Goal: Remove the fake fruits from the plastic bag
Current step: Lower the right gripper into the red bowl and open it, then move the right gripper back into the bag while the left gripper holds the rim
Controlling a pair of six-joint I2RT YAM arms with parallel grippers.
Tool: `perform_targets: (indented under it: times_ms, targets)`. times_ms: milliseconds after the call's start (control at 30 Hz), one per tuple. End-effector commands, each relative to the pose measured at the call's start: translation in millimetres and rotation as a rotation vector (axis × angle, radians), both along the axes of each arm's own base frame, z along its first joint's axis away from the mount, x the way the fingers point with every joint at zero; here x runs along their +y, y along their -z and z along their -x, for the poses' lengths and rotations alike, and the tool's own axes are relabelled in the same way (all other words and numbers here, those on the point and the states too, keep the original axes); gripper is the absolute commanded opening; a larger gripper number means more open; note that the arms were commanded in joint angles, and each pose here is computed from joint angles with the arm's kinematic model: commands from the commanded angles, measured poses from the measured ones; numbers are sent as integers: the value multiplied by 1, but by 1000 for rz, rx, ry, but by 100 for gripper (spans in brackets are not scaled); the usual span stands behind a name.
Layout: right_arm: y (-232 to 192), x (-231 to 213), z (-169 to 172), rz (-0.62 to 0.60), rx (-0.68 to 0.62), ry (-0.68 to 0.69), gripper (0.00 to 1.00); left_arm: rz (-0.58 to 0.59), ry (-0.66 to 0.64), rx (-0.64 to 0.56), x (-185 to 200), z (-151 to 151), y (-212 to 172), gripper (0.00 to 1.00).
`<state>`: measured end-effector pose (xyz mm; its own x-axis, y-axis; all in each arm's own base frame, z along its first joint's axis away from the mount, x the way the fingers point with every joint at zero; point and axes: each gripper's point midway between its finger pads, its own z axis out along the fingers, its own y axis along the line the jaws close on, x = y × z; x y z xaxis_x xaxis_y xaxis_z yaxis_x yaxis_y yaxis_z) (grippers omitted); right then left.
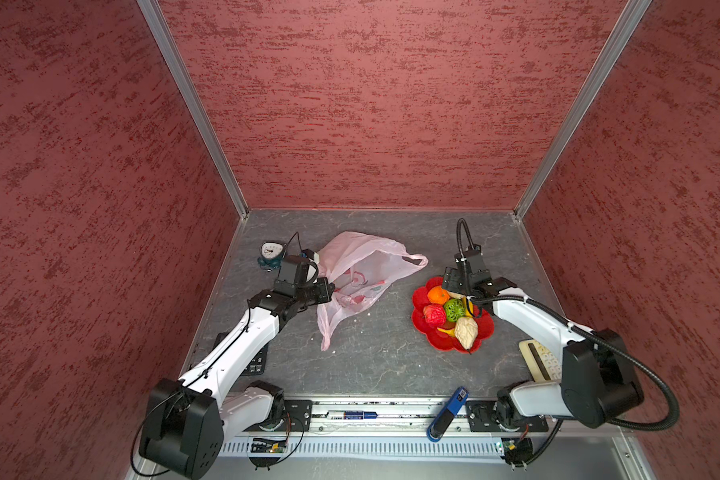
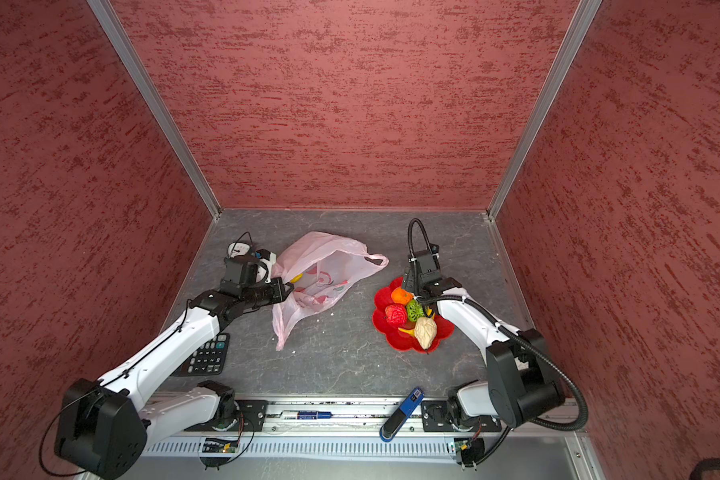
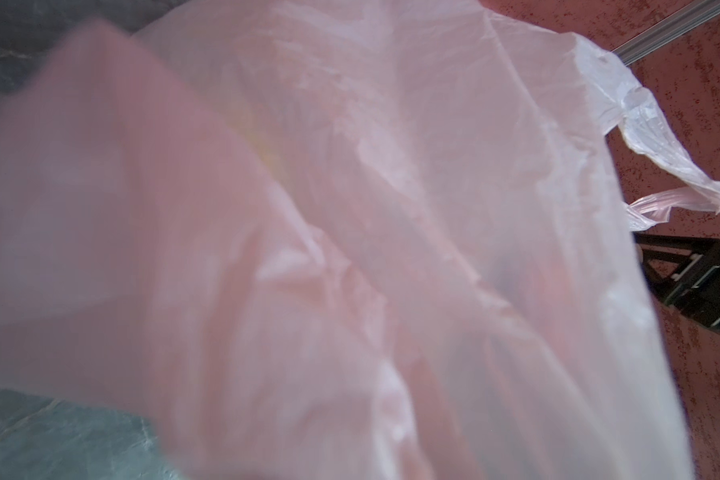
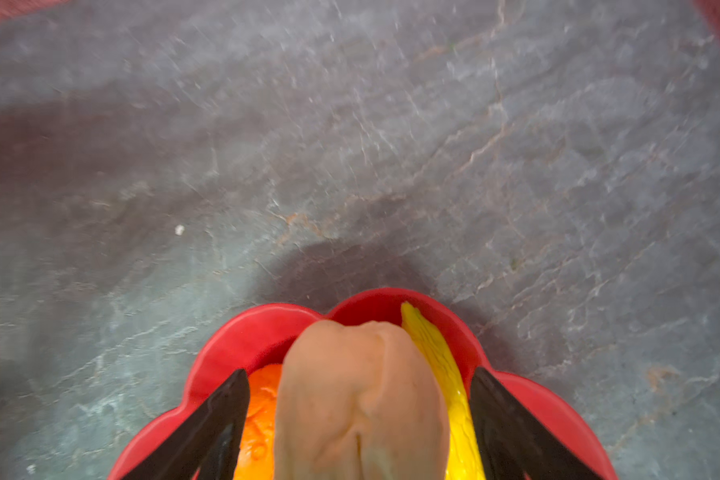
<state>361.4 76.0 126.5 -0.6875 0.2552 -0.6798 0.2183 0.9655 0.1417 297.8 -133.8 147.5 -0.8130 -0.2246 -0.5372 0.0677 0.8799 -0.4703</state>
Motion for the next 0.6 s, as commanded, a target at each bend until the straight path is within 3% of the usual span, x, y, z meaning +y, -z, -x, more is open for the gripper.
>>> perform_targets:
  times_ms: [0, 133, 200, 300, 433, 567]
  targets:
    - [-50, 3, -9, -31, -132, -23, 84, -48, -26, 47, 11, 11, 0, 26]
    - [-80, 21, -8, -74, -206, -98, 83, -114, -109, 139, 30, 22, 11, 32]
    - [-95, 52, -9, -83, -231, -225, 82, -135, -148, 173, 37, 28, 15, 37]
    - [-112, 104, -7, -51, -244, -430, 82, -158, -190, 201, 44, 31, 17, 37]
    - [-130, 166, 7, 113, -326, -709, 86, -184, -213, 220, 49, 32, 18, 27]
    - [-124, 202, 18, 256, -333, -859, 87, -193, -208, 198, 49, 29, 10, 22]
